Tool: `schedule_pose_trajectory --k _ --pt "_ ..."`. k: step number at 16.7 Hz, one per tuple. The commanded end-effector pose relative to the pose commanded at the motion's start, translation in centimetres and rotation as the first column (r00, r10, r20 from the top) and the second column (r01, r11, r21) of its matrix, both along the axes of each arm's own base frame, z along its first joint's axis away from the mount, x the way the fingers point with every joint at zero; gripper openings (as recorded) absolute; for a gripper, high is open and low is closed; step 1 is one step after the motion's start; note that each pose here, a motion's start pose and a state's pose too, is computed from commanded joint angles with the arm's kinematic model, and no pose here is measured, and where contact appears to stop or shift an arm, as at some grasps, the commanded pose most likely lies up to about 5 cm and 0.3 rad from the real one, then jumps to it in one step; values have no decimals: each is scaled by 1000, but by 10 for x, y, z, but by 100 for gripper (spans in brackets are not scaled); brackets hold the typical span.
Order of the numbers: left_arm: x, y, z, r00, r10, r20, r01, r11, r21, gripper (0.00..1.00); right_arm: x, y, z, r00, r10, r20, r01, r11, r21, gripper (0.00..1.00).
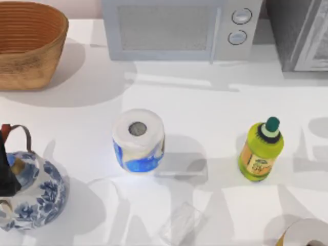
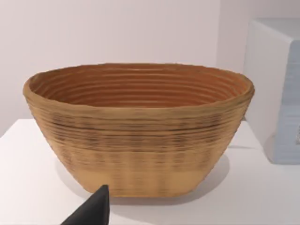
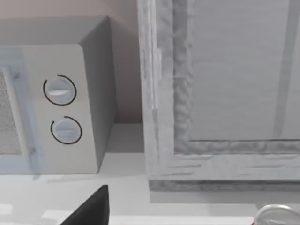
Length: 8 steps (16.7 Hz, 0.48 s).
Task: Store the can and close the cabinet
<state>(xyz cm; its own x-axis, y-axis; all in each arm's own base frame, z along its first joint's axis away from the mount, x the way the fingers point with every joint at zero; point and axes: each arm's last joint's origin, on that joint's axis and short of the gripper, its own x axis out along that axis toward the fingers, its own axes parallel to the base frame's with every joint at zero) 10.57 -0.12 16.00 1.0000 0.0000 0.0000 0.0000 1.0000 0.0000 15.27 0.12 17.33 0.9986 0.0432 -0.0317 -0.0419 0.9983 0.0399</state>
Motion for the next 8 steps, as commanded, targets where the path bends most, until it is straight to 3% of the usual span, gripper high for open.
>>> schedule_pose_trajectory --k 8 --pt "0 0 0 1000 0 0 0 1000 0 100 71 -16 -49 994 -6 -105 6 1000 -3 100"
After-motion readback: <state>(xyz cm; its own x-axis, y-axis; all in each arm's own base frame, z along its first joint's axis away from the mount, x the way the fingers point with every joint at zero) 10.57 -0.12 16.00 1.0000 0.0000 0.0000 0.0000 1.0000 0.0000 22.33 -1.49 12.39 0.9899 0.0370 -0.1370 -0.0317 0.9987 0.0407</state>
